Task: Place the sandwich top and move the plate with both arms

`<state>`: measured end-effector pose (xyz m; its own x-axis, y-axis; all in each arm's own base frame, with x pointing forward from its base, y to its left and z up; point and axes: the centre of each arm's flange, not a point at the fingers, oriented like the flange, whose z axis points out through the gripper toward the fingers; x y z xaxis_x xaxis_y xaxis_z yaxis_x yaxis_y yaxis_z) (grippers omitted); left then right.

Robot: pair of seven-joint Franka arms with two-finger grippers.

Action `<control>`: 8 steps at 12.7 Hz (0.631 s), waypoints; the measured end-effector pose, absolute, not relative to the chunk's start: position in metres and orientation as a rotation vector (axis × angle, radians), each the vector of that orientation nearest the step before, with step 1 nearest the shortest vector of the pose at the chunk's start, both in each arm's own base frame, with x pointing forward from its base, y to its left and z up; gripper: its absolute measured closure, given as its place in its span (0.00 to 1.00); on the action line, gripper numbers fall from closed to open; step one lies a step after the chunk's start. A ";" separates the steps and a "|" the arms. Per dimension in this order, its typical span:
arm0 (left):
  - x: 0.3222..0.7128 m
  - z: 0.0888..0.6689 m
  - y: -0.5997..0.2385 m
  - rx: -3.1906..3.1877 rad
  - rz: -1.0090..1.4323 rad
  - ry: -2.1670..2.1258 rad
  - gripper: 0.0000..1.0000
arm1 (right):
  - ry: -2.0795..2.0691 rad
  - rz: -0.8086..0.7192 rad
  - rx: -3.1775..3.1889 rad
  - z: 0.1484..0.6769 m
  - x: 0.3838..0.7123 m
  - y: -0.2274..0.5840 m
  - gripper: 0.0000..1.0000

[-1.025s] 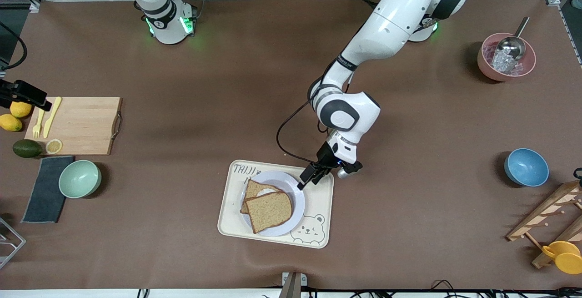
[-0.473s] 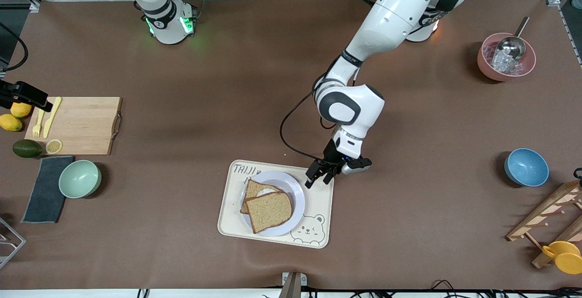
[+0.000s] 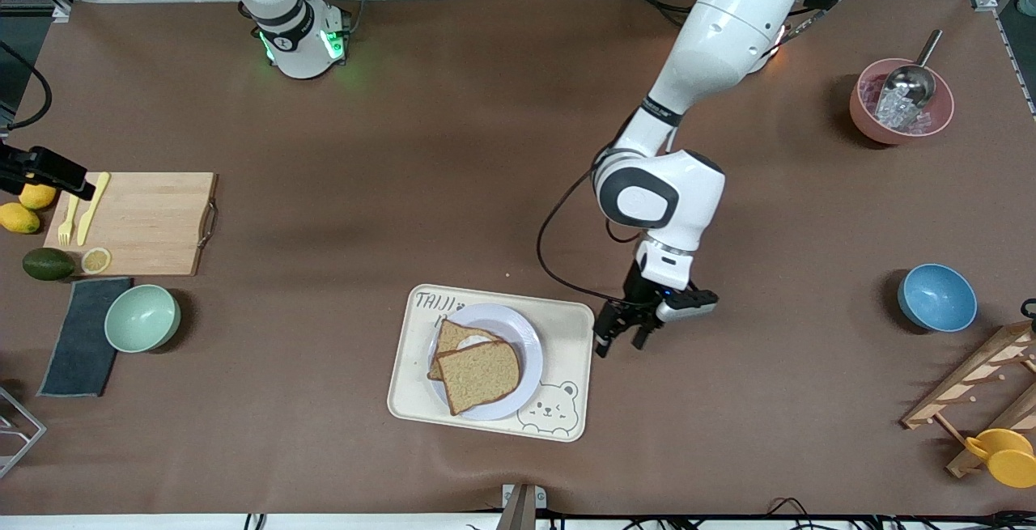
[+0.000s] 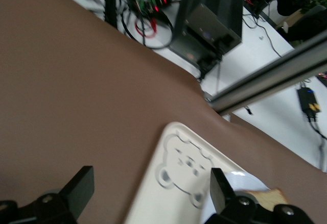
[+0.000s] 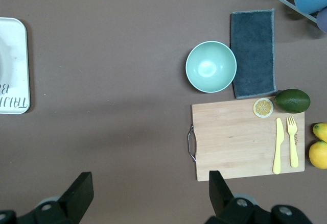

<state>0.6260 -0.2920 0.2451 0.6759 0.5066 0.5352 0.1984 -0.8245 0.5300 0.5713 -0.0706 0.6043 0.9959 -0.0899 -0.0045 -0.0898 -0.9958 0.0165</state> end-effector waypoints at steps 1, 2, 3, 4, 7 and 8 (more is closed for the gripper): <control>0.634 0.246 -0.270 2.493 1.006 0.519 0.00 | -0.141 -0.011 3.122 0.603 0.572 -0.071 0.00; 0.642 0.248 -0.247 2.517 1.029 0.492 0.00 | -0.140 -0.014 3.122 0.602 0.572 -0.070 0.00; 0.649 0.252 -0.226 2.533 1.035 0.446 0.00 | -0.141 -0.016 3.122 0.601 0.573 -0.071 0.00; 0.654 0.257 -0.206 2.546 1.029 0.387 0.00 | -0.141 -0.017 3.122 0.601 0.573 -0.071 0.00; 0.655 0.273 -0.155 2.583 0.968 0.230 0.00 | -0.142 -0.019 3.122 0.600 0.573 -0.071 0.00; 0.652 0.277 -0.146 2.588 0.932 0.210 0.00 | -0.142 -0.020 3.122 0.600 0.573 -0.071 0.00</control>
